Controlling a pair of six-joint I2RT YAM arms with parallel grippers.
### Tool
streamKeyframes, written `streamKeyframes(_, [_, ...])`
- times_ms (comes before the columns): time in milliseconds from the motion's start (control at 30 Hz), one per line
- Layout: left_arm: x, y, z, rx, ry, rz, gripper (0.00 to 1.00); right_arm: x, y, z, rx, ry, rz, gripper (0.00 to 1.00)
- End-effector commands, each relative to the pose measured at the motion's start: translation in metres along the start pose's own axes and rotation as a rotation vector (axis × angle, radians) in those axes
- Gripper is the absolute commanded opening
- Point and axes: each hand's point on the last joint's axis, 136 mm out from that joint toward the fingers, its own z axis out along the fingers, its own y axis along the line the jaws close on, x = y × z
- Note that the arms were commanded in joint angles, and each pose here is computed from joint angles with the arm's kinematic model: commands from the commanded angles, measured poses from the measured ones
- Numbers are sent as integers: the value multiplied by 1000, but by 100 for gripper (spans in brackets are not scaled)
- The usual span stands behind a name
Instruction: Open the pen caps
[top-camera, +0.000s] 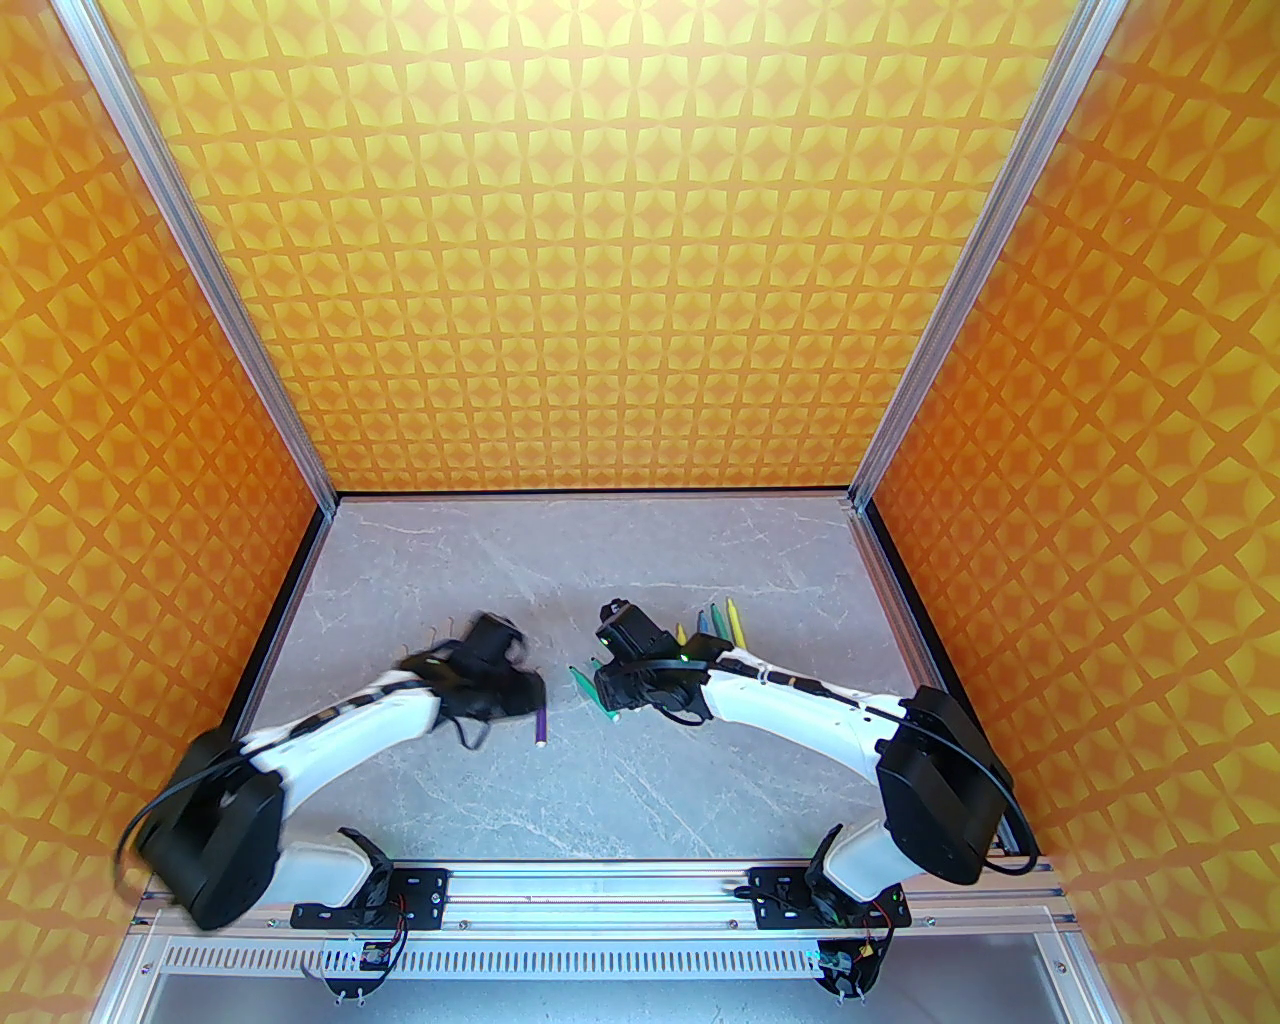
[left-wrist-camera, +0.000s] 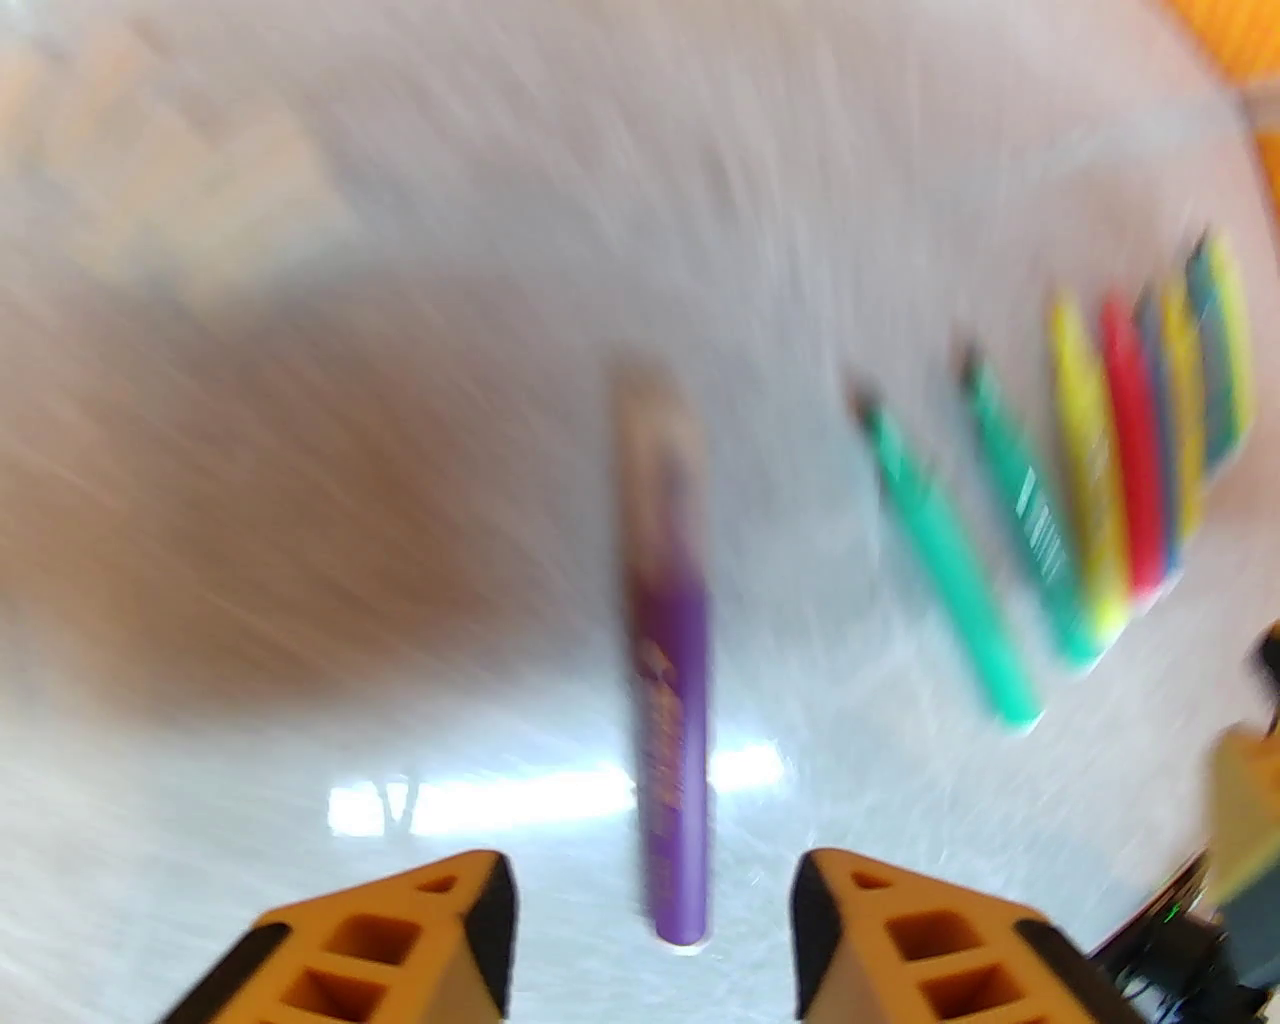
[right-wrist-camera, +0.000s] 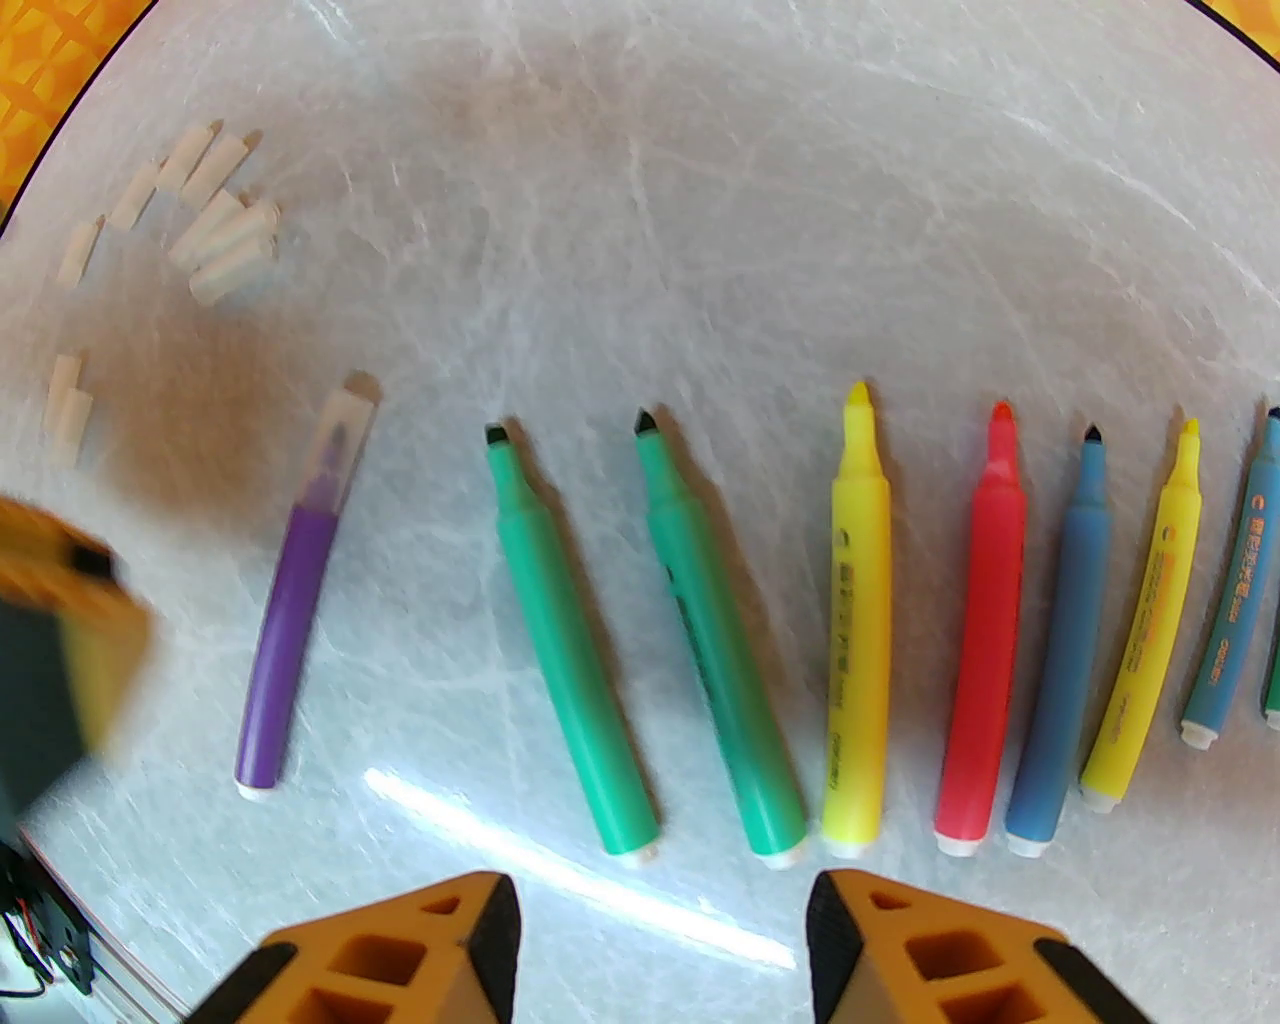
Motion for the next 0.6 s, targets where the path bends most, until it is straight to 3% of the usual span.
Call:
streamKeyframes(0, [-5,30,-14,-33,-14,28,62,-1,26,5,6,41,-29,52])
streamKeyframes(233, [-45,86,-23,-95,-116,-56,64,-20,69,33,23,53,27,52])
streamKeyframes(567, [-70,95,-24,-92,-171,-56,64,-12,86,74,95,125,99,49])
